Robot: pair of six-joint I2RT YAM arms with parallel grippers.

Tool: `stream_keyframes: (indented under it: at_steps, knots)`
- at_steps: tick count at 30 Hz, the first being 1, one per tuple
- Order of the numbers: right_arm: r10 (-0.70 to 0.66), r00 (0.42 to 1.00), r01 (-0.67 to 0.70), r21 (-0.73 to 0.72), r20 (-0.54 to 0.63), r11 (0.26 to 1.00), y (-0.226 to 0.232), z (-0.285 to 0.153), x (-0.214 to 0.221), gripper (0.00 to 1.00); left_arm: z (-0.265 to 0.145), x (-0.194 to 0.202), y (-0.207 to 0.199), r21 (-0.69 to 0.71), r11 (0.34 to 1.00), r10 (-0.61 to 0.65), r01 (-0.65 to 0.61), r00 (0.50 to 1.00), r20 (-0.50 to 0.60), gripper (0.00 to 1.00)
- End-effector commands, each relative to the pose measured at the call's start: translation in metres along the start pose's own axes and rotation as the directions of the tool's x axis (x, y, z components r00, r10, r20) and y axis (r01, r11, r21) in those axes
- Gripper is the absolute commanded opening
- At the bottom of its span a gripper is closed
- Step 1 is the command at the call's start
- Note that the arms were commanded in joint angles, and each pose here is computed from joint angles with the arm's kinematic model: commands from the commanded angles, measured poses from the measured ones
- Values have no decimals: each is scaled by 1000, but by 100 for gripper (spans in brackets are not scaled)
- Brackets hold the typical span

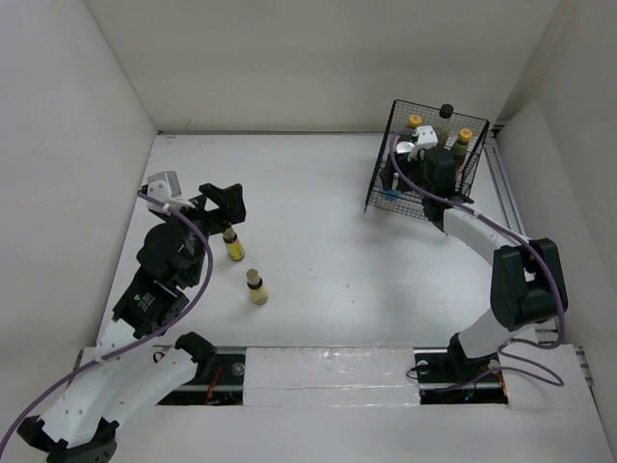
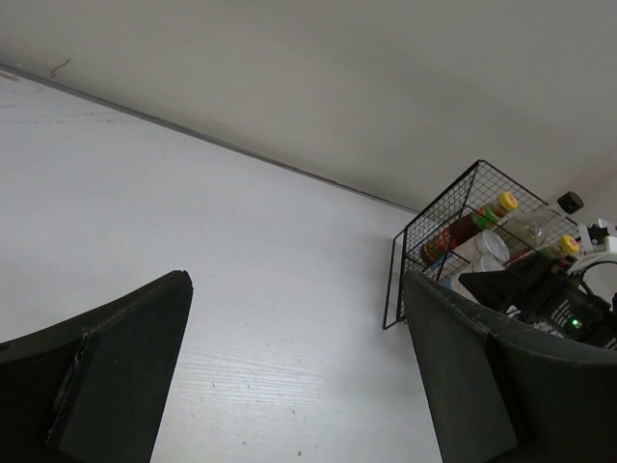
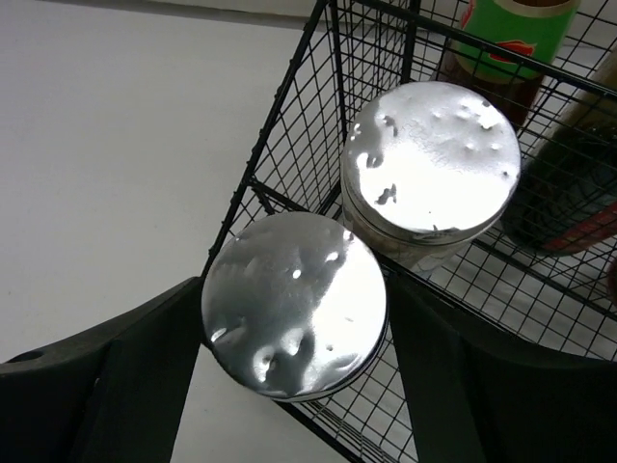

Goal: Organize the condiment bottles

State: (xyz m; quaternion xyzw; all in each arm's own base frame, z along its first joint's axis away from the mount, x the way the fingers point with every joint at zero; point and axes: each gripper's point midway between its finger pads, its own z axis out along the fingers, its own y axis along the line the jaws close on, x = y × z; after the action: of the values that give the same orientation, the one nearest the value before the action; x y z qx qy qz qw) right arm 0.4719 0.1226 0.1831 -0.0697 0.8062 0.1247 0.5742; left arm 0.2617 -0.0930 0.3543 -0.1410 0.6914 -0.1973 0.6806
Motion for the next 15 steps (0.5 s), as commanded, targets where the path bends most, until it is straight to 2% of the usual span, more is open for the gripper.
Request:
stream_keyframes:
  at_steps: [1,5,9,13,15]
  knots:
    - [6,990,-4,-13,138,1000,3,2,-39,82,3,-9,-6,20,1000,-12,11,1000,27,87]
    - [4,988,-2,-15,157,1000,5,-7,-52,90,2,-8,-8,29,1000,-12,11,1000,22,87]
    - [1,978,-3,6,210,1000,5,-25,-78,91,2,-8,-8,29,1000,-12,11,1000,22,87]
    - [-27,963,31,-9,269,999,26,-46,-104,92,3,-9,-6,20,1000,-12,11,1000,27,87]
    - [-39,955,61,-67,294,996,54,-55,-113,92,0,-12,-5,16,1000,-17,17,999,39,87]
